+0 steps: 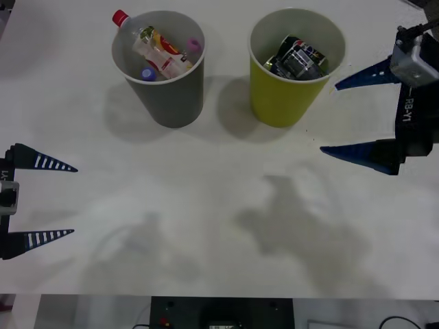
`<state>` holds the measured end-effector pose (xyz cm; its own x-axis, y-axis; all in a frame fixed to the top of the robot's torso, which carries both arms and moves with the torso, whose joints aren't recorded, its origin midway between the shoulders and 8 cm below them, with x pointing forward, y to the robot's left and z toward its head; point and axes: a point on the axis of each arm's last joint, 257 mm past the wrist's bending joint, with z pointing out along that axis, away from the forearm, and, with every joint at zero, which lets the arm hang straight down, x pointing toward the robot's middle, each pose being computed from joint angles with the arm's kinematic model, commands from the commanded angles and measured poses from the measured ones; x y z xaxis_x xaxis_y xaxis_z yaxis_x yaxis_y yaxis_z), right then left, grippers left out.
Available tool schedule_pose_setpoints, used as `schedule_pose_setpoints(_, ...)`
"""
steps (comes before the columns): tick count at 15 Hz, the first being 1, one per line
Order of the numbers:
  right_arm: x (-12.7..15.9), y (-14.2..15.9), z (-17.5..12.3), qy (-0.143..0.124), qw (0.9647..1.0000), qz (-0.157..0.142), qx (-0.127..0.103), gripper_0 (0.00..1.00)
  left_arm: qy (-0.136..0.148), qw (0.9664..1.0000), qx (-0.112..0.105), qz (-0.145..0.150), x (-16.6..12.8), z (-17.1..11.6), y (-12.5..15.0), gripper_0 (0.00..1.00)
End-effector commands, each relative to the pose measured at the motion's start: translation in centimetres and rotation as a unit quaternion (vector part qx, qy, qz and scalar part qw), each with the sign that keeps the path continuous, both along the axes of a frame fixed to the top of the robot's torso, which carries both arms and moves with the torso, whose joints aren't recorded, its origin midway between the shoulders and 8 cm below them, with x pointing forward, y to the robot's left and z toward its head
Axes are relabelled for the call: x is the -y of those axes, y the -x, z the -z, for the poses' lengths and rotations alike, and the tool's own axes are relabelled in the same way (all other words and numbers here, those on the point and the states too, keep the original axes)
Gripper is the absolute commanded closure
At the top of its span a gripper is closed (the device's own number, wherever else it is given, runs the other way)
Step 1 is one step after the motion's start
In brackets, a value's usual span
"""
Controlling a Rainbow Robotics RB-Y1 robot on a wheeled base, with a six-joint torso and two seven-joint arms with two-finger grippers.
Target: Put the can into the green bin and the plastic bottle into the gray bin
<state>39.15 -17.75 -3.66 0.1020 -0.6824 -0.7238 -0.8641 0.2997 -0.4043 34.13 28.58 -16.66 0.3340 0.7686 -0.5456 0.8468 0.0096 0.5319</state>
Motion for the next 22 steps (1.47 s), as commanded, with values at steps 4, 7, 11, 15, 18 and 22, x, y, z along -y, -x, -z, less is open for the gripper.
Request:
schedule_pose_setpoints(4, 4.5, 4.5, 4.7, 0.056, 0.9982, -0.019, 0.007, 0.00, 0.000, 1.0000, 0.000, 0.000, 0.0, 0.0, 0.0, 0.02)
schedule_pose_setpoints(7, 6.3, 5.9, 6.9, 0.080, 0.9963, -0.027, 0.010, 0.00, 0.000, 1.0000, 0.000, 0.000, 0.0, 0.0, 0.0, 0.02)
schedule_pose_setpoints(11, 7.8, 6.9, 8.5, 0.088, 0.9955, -0.028, 0.020, 0.00, 0.000, 1.0000, 0.000, 0.000, 0.0, 0.0, 0.0, 0.02)
schedule_pose_setpoints(15, 7.5, 7.4, 9.7, 0.068, 0.9973, -0.023, 0.012, 0.00, 0.000, 1.0000, 0.000, 0.000, 0.0, 0.0, 0.0, 0.02)
schedule_pose_setpoints(18, 7.7, 6.9, 10.6, 0.060, 0.9980, -0.021, 0.002, 0.00, 0.000, 1.0000, 0.000, 0.000, 0.0, 0.0, 0.0, 0.02)
schedule_pose_setpoints(22, 8.0, 6.4, 10.5, 0.059, 0.9981, -0.019, 0.002, 0.00, 0.000, 1.0000, 0.000, 0.000, 0.0, 0.0, 0.0, 0.02)
